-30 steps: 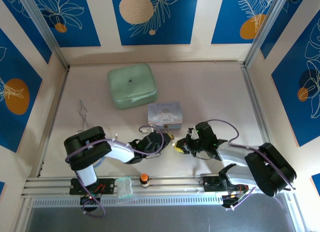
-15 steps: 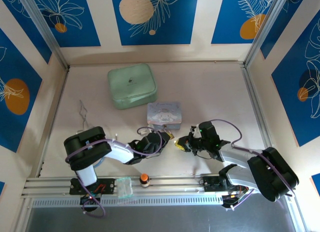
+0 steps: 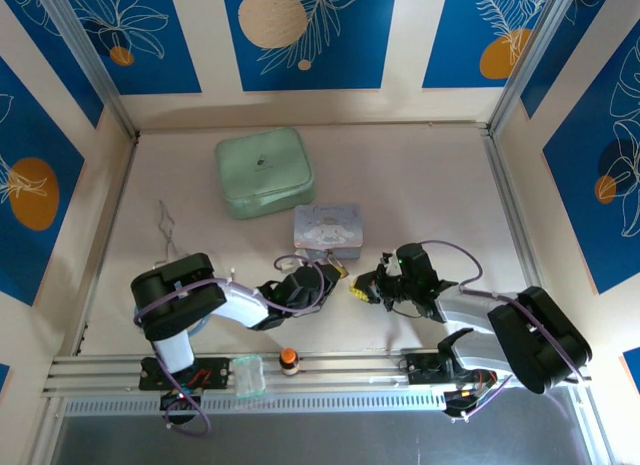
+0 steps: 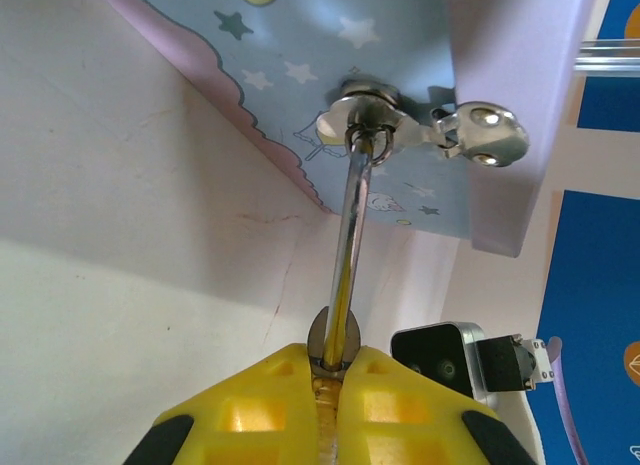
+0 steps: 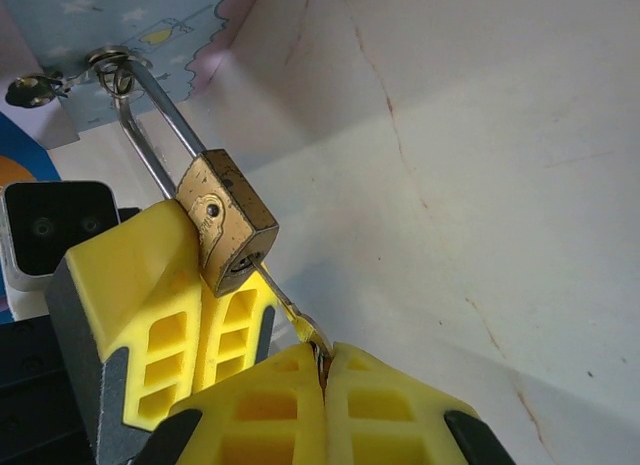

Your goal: Unlock a padlock with a key

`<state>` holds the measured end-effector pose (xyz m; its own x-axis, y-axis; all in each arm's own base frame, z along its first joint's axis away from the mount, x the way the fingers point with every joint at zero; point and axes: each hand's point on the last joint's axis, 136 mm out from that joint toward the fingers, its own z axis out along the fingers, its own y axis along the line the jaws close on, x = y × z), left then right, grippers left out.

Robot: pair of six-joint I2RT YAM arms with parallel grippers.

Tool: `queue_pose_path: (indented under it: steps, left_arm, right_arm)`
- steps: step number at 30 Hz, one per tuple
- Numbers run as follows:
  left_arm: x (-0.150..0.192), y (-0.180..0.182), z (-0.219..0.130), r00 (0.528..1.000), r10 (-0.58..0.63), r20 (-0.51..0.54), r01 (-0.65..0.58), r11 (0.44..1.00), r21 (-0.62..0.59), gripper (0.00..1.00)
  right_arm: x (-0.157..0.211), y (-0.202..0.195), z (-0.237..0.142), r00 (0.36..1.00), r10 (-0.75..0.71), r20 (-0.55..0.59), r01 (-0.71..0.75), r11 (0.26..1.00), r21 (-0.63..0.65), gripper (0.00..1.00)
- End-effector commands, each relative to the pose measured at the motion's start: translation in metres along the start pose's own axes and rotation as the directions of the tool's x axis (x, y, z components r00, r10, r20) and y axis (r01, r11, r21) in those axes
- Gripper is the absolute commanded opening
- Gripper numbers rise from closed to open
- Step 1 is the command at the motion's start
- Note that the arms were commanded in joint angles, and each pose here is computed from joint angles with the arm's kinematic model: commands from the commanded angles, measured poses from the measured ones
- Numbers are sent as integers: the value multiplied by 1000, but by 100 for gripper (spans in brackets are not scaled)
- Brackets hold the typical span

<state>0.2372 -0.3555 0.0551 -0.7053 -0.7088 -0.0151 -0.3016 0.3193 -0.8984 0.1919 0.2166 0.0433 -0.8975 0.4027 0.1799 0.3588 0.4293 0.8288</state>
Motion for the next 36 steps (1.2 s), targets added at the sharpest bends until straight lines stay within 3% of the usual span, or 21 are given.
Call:
queue_pose_path:
  steps: [1,16,36]
  left_arm:
    - [-3,33,1,1000,-2,22,3,996,-86,0]
    - [9,32,6,998,54,-26,-56,996,-64,0]
    - [16,29,7,996,69,-60,-72,996,-56,0]
  right_arm:
    - [-1,2,0,1000,13,0,-13,1000,-25,0]
    - [-4,20,5,994,-10,-106,0,996,-91,0]
    - [-15,22,2,993,-37,-110,27,995,-93,0]
